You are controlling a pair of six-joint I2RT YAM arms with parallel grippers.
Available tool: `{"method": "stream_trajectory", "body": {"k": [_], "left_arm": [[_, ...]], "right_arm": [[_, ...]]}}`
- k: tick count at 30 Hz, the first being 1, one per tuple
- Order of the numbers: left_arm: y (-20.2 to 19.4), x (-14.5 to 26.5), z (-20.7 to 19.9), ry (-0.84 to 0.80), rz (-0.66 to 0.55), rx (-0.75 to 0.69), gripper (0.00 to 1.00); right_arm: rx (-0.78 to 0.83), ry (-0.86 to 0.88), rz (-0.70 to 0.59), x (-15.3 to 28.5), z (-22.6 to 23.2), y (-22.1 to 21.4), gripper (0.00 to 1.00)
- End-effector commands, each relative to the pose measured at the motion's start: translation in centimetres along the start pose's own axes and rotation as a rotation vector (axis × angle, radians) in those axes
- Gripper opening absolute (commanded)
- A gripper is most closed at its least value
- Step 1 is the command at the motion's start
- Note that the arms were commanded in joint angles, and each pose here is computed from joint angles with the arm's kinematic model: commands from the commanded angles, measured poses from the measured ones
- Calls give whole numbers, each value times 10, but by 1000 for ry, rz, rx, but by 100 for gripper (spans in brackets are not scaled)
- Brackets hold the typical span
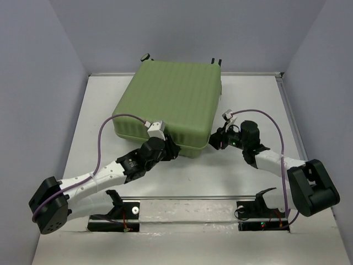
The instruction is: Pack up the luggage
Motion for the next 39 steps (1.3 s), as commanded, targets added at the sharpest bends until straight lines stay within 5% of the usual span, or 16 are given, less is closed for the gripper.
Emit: {"method": "stream_trajectory", "body": {"k": [1, 12, 17, 24, 31, 39], "left_arm": [[11, -3, -13, -49, -46, 18, 46], [8, -5, -18, -68, -27, 20, 44], [5, -8, -26, -95, -8, 11, 43], [15, -8, -46, -155, -43, 27, 43], [49, -17, -70, -151, -157, 31, 44], [71, -22, -86, -167, -211, 20, 44]], "right_arm": [[159, 30, -191, -4, -2, 44, 45], [197, 2, -266, -6, -7, 51, 35], [170, 28, -308, -6, -2, 58, 7], [57, -34, -324, 11, 3, 56, 7], [-116, -125, -102, 31, 34, 13, 7], [-186, 36, 52, 48, 110, -10, 7]]}}
Point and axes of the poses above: each gripper's point midway between its finger pads, its own x axis back along the fingers, its own z axis along the line the jaws close on, y = z × x, the point moved 3 cm from there along x, back along the fingers, and after that the axes turned 15 degrees about x, right-handed, at the moved point
